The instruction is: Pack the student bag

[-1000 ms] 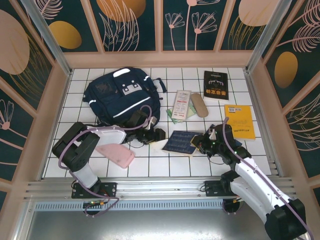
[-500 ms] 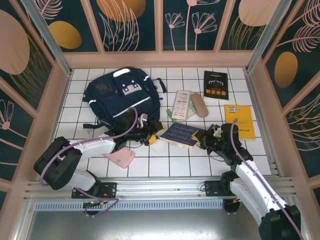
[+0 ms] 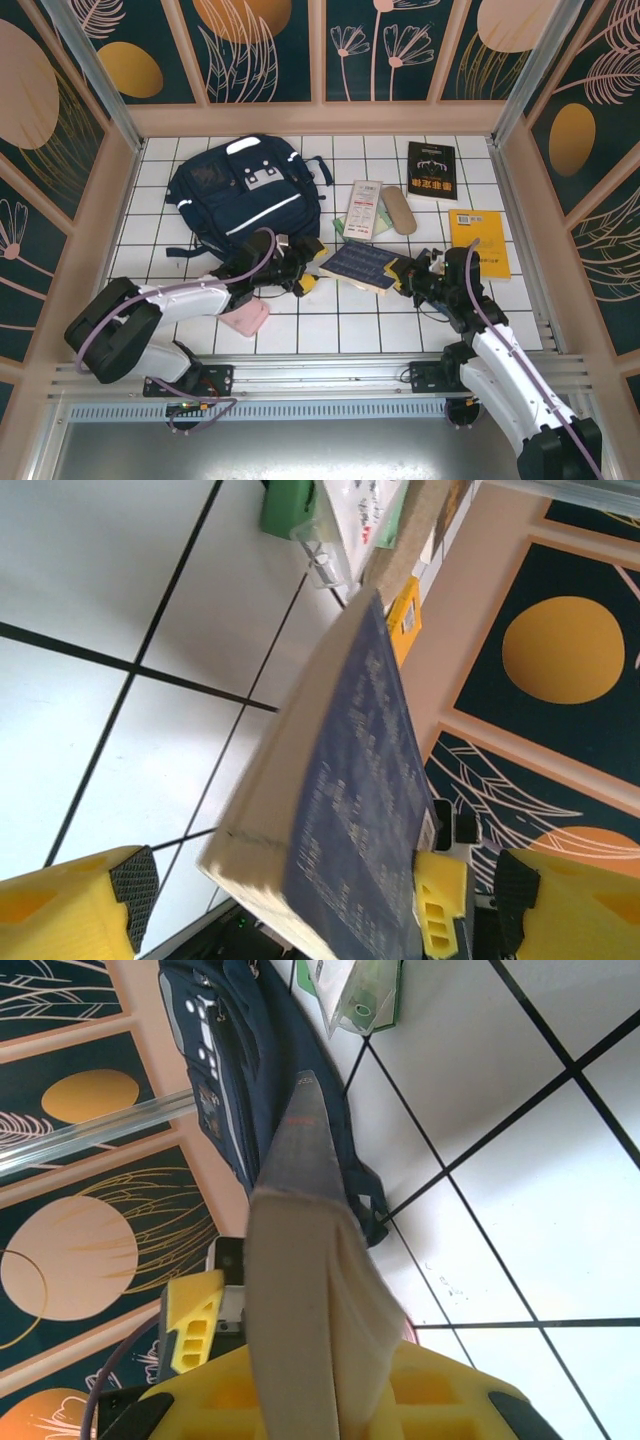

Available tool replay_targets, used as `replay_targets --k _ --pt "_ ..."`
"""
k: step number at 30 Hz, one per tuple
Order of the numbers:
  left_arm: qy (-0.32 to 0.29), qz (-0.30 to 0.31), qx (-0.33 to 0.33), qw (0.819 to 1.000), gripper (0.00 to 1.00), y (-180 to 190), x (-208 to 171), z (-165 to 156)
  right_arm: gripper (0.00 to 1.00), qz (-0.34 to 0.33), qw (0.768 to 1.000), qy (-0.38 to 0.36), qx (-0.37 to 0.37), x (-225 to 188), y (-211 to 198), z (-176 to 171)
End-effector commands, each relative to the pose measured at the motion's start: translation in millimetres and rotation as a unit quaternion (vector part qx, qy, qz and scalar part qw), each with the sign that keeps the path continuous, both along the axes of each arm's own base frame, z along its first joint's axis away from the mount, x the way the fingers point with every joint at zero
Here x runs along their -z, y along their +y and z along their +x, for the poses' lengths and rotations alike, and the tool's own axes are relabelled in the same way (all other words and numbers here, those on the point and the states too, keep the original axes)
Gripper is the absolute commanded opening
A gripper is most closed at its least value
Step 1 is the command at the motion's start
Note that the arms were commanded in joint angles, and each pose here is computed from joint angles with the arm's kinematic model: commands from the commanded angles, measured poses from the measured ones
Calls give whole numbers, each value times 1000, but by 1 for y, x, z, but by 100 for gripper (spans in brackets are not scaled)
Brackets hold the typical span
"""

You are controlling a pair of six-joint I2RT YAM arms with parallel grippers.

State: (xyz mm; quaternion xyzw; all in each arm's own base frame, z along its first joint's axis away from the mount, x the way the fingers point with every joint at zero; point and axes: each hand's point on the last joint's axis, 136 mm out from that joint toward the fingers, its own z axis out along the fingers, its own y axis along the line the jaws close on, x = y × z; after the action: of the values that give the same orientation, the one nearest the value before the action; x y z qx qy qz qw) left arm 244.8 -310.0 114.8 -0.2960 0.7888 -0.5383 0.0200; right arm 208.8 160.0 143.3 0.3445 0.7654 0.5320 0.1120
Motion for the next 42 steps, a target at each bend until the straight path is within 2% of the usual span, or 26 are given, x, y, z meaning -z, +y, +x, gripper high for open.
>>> replay_targets --k 1,7,11,14,20,21,22,25,26,29,33,39,42 --pt "0 -27 -19 999 87 -13 -13 15 16 24 999 -38 5 -27 2 6" --pt "-14 -45 -13 999 83 -37 -25 30 16 31 999 -44 10 -34 1 5" --pt "-19 -69 -27 997 71 -43 -33 38 16 33 998 -45 13 -36 0 4" --pt "-26 -74 -37 996 56 -42 -36 41 16 33 998 -46 17 -36 -1 4" --pt "-37 -91 -62 993 12 -33 -44 41 16 28 998 -42 24 -33 -3 5" --pt "-39 -92 -61 993 6 -33 -46 41 17 26 998 -42 26 -32 -4 5" --pt "-39 -94 -59 993 0 -34 -47 41 23 23 998 -42 27 -32 -5 6" --pt "-43 -104 -63 992 0 -33 -53 41 72 -7 999 -40 31 -29 -10 5" --pt "-45 -105 -66 991 0 -32 -55 41 81 -22 998 -38 34 -27 -13 5" --pt "-52 -109 -75 990 0 -28 -62 43 97 -79 995 -34 42 -21 -25 2" --pt "-58 -116 -77 989 0 -26 -71 43 99 -119 991 -39 45 -13 -34 0" --pt "-62 -125 -72 988 0 -27 -79 42 99 -71 993 -88 12 -17 -16 6" --pt "-62 -123 -69 988 0 -28 -77 42 95 -21 990 -139 -1 -38 -5 9"
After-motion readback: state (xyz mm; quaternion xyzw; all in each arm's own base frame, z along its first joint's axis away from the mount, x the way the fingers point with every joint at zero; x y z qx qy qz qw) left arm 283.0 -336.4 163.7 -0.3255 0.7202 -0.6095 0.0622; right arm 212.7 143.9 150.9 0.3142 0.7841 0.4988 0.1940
